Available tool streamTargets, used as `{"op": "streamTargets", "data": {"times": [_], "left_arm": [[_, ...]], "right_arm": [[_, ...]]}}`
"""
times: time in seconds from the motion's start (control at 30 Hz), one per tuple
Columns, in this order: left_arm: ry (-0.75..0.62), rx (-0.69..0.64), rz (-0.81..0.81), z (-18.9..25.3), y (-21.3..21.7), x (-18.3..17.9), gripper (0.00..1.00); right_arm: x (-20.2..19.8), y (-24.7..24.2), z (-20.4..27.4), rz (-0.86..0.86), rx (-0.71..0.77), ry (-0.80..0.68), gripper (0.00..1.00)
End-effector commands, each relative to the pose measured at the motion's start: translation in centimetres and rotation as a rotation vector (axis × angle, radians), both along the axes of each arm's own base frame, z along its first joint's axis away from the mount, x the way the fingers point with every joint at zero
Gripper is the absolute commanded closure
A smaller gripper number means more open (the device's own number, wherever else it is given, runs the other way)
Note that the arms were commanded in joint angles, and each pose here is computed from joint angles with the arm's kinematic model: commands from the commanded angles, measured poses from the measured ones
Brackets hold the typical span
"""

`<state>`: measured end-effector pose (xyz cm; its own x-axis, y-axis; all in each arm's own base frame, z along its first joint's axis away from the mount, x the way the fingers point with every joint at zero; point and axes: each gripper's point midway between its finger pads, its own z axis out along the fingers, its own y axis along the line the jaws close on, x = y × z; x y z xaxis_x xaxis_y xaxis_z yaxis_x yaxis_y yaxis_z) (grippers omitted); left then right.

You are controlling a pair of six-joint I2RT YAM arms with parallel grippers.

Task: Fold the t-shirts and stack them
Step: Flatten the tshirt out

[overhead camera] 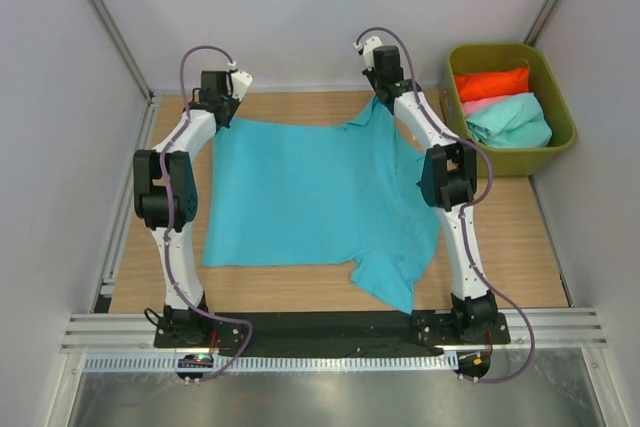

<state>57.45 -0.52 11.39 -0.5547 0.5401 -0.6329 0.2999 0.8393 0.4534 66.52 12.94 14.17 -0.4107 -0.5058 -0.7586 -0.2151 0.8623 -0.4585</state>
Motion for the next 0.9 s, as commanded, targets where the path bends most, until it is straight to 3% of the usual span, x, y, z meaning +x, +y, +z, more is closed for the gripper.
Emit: {"op": "streamTargets", "data": {"times": [0.0, 0.87], "left_arm": [[-0.117, 0.001, 0.048, 3.2, 0.7, 2.3, 1.00], [-0.157, 0.041, 0.114, 6.7, 3.4, 0.0, 1.00]], "right_arm": [[1.7, -0.4, 3.8, -0.024, 0.000, -0.127, 0.99], [3.8, 3.3, 2.9, 0.087, 0.123, -0.202, 0.99]]}}
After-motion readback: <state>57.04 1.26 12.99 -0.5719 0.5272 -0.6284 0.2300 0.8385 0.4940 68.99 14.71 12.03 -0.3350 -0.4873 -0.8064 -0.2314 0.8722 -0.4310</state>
